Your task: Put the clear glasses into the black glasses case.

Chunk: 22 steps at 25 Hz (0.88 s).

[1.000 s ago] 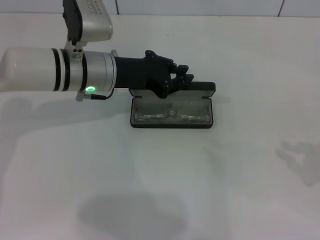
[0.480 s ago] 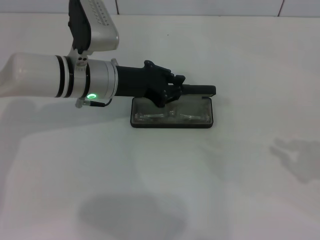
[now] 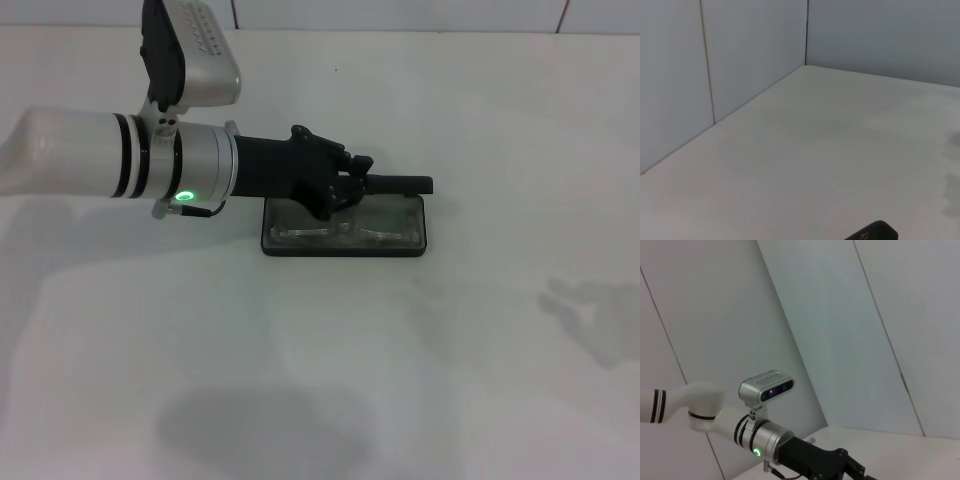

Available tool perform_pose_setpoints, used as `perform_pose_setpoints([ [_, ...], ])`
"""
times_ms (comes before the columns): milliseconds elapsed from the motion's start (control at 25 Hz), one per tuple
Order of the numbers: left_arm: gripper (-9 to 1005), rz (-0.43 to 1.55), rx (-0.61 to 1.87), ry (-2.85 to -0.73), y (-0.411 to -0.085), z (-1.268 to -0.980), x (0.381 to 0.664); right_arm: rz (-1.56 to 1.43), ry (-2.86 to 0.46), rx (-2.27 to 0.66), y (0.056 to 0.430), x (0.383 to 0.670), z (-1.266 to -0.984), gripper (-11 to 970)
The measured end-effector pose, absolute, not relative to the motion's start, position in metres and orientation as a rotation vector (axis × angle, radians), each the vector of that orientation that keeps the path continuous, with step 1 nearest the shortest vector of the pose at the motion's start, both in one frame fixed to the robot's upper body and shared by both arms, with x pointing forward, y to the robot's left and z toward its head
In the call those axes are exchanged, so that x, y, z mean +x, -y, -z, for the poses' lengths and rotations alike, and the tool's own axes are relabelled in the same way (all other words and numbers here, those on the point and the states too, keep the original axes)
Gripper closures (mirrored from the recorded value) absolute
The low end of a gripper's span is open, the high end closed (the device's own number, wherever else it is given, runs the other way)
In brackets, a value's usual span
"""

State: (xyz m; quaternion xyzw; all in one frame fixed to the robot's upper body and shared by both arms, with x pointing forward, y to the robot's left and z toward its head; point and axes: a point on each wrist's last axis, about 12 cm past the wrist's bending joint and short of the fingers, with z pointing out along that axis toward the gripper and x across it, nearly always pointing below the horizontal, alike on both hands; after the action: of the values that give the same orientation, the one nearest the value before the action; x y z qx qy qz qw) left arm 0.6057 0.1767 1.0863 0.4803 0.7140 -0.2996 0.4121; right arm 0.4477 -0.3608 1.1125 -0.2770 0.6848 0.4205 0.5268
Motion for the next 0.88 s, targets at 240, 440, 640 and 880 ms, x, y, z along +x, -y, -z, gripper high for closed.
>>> perform_pose_setpoints([
  [240,746,0.771,1.233,-1.809,-0.175,-1.079,0.599,-1.008,-1.635,-0.667,0.36,0.447,-1.111,676],
  [440,743,0.788,1.243,-1.815,-0.174,-1.075,0.593,-1.019,-1.632,-0.668,0.358,0.448,-1.11,668],
  [640,741,0.827,1.266,-1.748,-0.169,-1.078,0.584,-1.025,-1.643,-0.673,0.358,0.446,-1.109,659],
  [880,737,0.911,1.247,-1.61,-0.174,-1.102,0.568,-1.038,-1.662,-0.694,0.355,0.444,-1.105,649],
])
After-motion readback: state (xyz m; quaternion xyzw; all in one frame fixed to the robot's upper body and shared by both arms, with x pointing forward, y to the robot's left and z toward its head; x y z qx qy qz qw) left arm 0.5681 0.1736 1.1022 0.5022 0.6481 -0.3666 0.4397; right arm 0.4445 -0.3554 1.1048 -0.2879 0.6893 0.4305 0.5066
